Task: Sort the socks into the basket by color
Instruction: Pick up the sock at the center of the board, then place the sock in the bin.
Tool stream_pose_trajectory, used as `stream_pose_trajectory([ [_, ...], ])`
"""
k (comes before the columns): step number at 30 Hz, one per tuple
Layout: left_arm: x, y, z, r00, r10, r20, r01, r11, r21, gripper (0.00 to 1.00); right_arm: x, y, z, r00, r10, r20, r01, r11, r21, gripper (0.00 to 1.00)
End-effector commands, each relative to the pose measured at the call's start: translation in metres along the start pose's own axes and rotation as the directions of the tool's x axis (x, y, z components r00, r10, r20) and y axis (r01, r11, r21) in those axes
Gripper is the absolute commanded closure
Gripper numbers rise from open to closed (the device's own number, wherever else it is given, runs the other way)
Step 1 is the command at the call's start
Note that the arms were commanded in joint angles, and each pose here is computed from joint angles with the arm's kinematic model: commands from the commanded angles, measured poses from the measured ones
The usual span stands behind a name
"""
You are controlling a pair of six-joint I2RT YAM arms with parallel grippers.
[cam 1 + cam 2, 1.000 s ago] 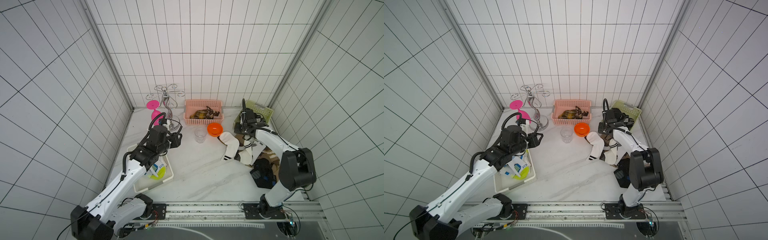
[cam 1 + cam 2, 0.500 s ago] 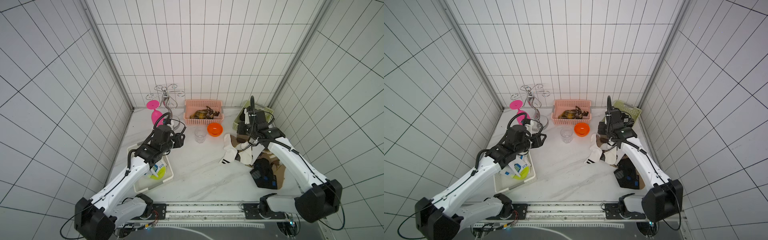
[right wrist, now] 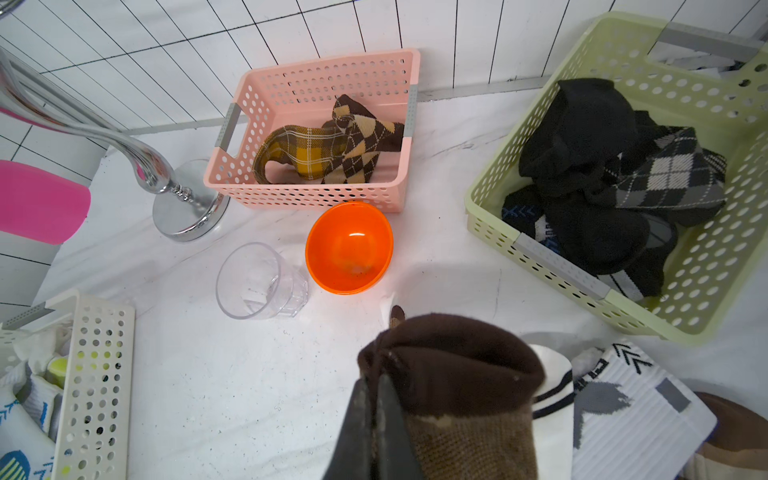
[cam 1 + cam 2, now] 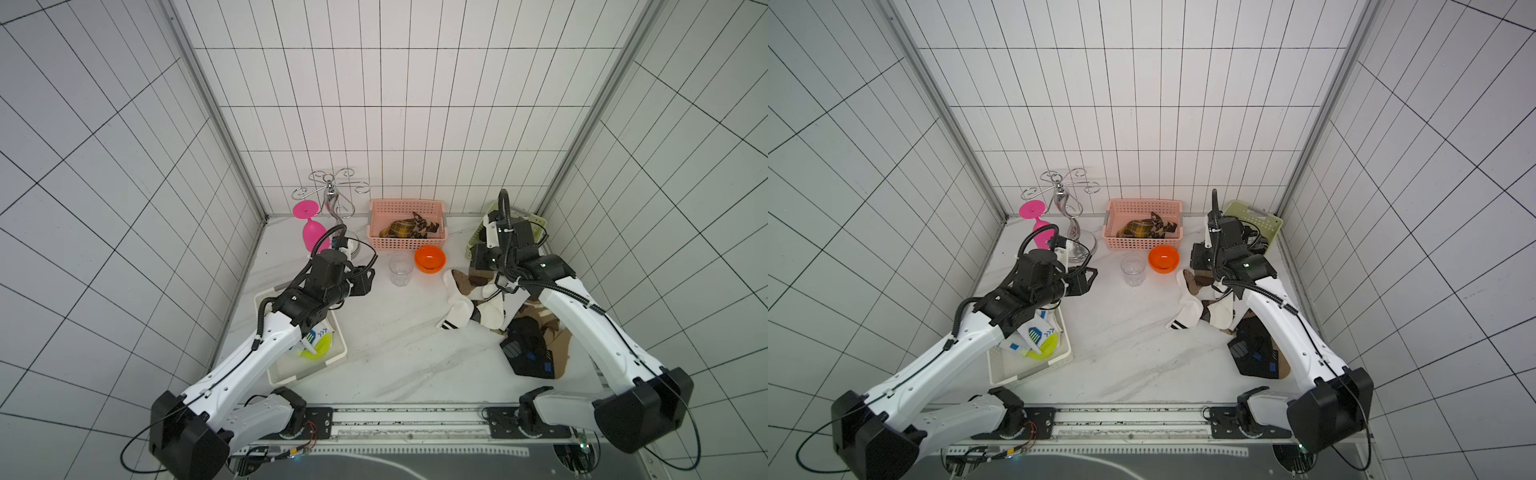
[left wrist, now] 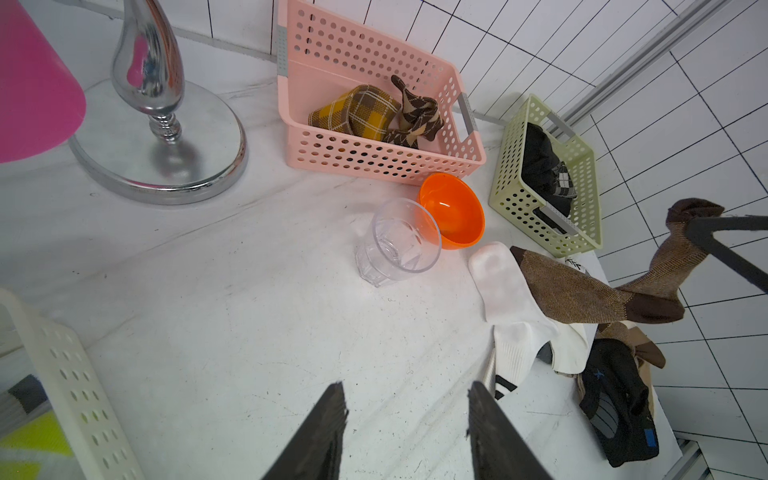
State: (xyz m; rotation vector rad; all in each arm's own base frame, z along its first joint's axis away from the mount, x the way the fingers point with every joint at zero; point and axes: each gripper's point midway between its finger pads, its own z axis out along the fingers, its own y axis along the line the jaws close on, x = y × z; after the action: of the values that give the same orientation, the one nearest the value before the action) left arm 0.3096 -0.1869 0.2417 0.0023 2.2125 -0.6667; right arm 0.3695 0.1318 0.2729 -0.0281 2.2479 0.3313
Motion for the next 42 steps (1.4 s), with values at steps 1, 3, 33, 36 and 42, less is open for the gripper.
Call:
stream_pose_trajectory([
  [1,-0.018,-0.011,-0.007,0.998,0.021,0.058,-0.023,0.999,0.024,0.51,-0.064,0.030,-0.028,0.989,-0.003,0.148,0.016,0.996,-0.088,1.00],
  [3,-0.018,-0.012,-0.008,0.998,0.027,0.060,-0.029,0.999,0.027,0.51,-0.076,0.038,-0.030,0.985,0.001,0.171,0.018,0.993,-0.114,1.00],
  [33,-0.031,-0.020,-0.040,0.987,0.070,0.144,-0.079,0.995,0.053,0.50,-0.230,0.138,0.032,0.885,0.101,0.455,0.128,0.887,-0.444,1.00],
  [36,-0.031,-0.019,-0.043,0.987,0.066,0.149,-0.074,0.996,0.050,0.50,-0.240,0.147,0.056,0.877,0.123,0.464,0.132,0.867,-0.480,1.00],
  [42,-0.033,-0.017,-0.045,0.986,0.060,0.156,-0.067,0.997,0.040,0.50,-0.237,0.147,0.126,0.875,0.144,0.462,0.125,0.855,-0.503,1.00],
])
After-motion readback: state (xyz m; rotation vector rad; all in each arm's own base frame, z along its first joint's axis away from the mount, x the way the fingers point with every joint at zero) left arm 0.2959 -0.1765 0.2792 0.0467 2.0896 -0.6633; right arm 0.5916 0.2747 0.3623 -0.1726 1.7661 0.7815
